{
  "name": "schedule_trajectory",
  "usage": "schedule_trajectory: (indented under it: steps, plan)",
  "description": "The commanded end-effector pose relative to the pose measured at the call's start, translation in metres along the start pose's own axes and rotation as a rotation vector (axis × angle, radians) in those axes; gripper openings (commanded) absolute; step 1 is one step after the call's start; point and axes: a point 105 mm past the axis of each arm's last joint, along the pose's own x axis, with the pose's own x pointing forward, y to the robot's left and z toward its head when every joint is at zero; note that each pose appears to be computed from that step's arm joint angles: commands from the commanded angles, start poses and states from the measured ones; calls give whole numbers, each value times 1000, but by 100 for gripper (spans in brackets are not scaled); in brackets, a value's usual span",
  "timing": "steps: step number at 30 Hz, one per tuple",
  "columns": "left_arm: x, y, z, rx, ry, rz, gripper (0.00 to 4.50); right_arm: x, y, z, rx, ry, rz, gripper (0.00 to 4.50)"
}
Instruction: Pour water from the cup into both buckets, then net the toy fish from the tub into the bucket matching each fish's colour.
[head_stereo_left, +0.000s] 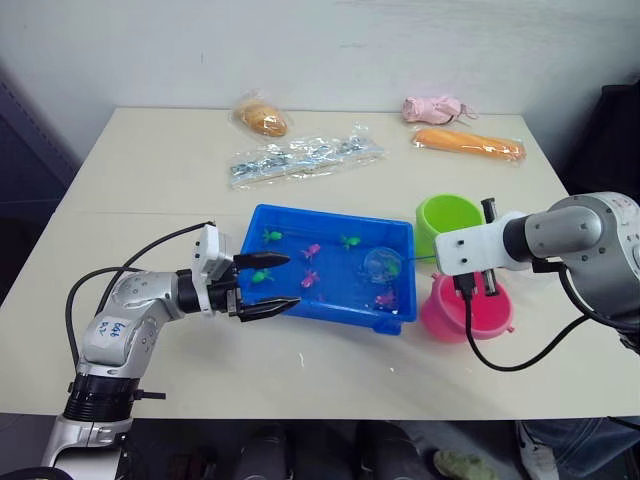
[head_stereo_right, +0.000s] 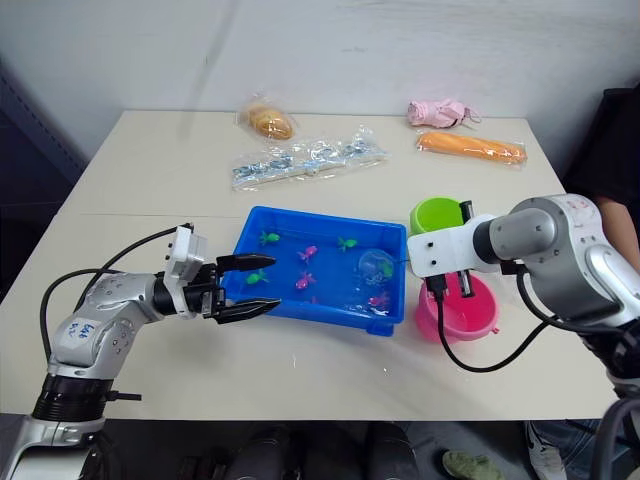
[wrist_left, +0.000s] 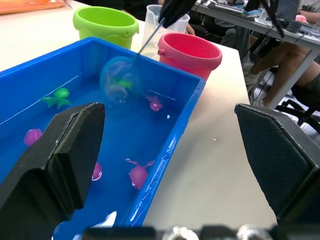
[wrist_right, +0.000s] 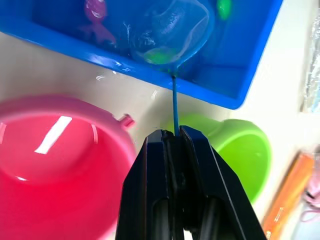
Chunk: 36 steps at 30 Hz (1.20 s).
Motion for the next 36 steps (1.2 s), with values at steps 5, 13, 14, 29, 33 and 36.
schedule_trajectory:
  steps: [5, 13, 14, 29, 33, 36]
  plan:
    - [3, -2, 9, 40, -18, -18, 447, -4, 20, 7, -1, 4, 192, 0]
    - [3, -2, 8, 40, -18, -16, 447, -13, 30, 25, -4, -39, 311, 0]
    - [4, -2, 8, 40, -17, -17, 447, -13, 32, 26, 1, -42, 323, 0]
    - [-1, -3, 7, 45, -4, 0, 447, -25, 19, 28, 528, -296, 325, 0]
    - [-4, -2, 7, 52, 2, 7, 447, -27, 17, 30, 619, -355, 344, 0]
    - [-6, -2, 8, 58, 5, 16, 447, -27, 16, 32, 697, -413, 349, 0]
